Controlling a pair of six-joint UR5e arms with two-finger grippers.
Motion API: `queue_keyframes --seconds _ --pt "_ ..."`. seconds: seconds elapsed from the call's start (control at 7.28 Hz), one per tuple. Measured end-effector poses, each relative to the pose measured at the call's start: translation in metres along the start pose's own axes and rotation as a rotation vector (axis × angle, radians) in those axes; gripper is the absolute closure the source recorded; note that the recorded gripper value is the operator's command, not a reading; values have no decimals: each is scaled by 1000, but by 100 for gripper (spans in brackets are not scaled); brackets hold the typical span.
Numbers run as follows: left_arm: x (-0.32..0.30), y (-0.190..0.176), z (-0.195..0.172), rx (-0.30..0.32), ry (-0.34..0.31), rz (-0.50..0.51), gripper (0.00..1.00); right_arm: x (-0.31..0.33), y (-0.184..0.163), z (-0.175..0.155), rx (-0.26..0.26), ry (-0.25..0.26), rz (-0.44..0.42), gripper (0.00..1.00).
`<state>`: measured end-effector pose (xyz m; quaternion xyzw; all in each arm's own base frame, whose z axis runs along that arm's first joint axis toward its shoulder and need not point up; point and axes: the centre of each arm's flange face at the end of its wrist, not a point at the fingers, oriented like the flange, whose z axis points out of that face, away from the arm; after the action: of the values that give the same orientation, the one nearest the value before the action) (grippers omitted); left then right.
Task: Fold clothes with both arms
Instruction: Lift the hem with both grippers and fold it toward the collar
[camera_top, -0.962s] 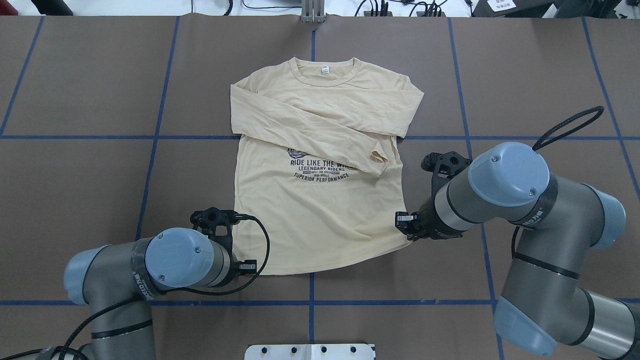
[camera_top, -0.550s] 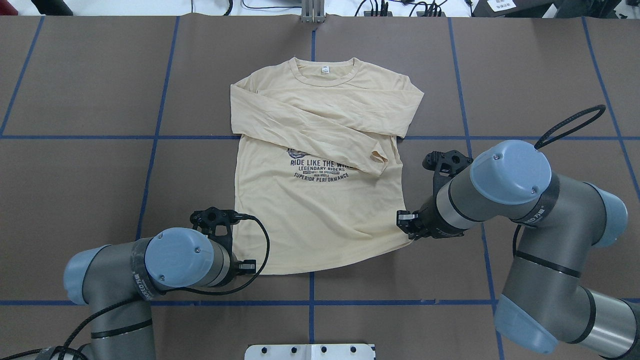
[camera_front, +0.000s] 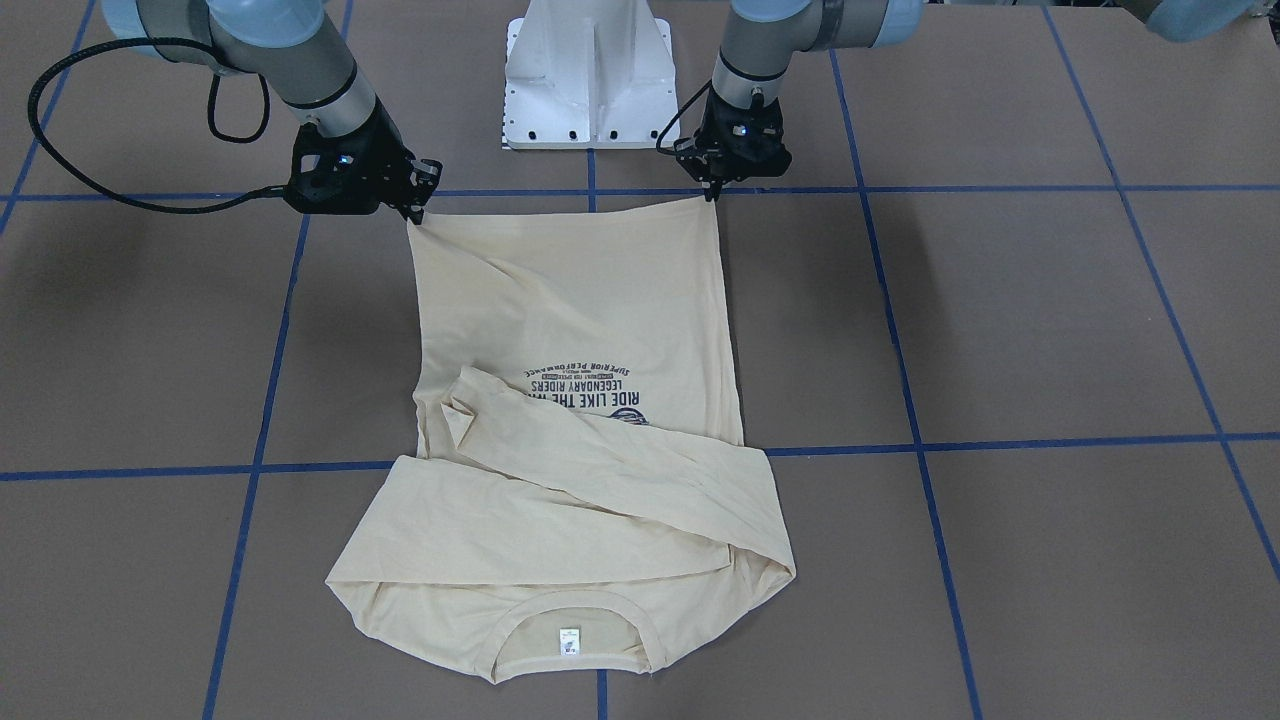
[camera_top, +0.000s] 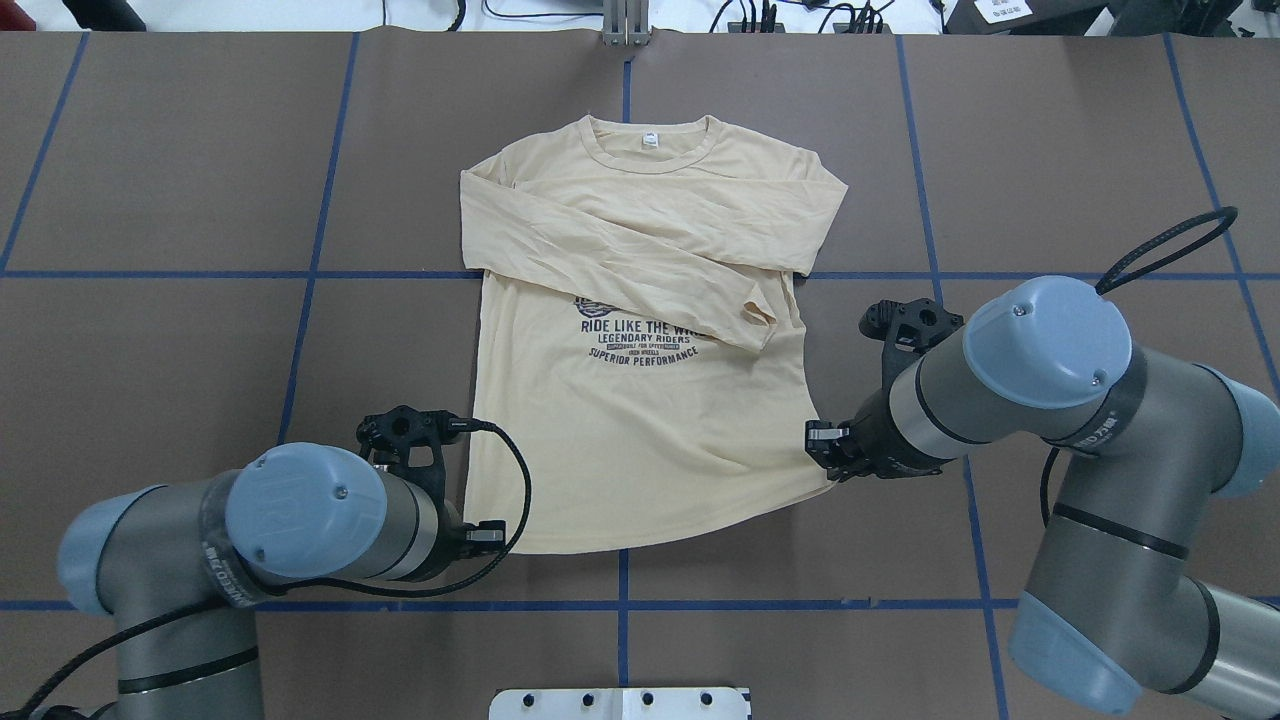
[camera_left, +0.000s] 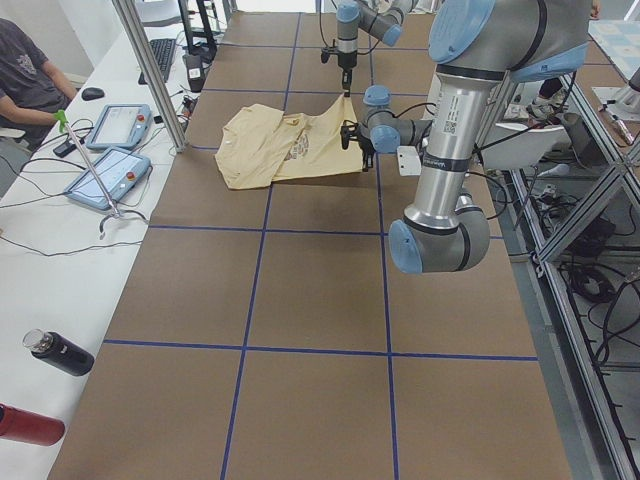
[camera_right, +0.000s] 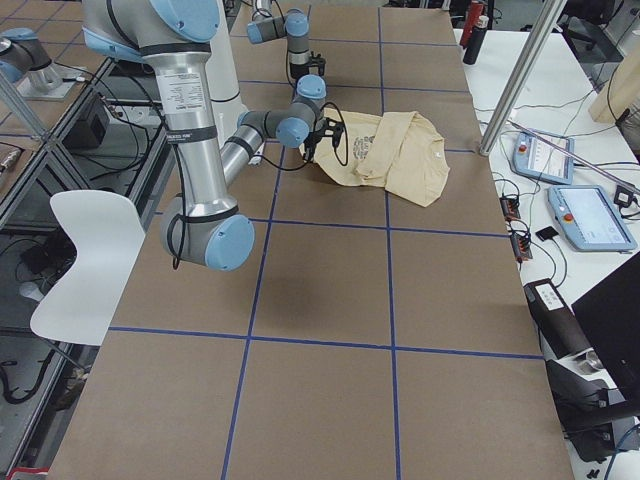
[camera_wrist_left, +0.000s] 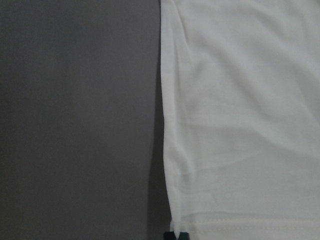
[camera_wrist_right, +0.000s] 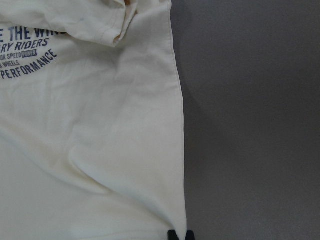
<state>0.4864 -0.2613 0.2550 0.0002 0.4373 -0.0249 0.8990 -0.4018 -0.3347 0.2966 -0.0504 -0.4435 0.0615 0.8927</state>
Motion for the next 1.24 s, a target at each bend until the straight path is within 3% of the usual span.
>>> queue_keyframes --seconds 0.41,0.82,0.96,1.24 --pt "-7 36 -78 -110 76 22 100 16 17 -25 -124 -38 9 100" --pt "-2 88 -101 -283 68 23 100 30 51 -42 -333 -74 3 100" --pt "0 93 -104 -304 69 21 100 31 52 -47 -352 -84 5 100" --pt "8 69 -120 -259 109 6 100 34 15 -72 -281 -124 42 100"
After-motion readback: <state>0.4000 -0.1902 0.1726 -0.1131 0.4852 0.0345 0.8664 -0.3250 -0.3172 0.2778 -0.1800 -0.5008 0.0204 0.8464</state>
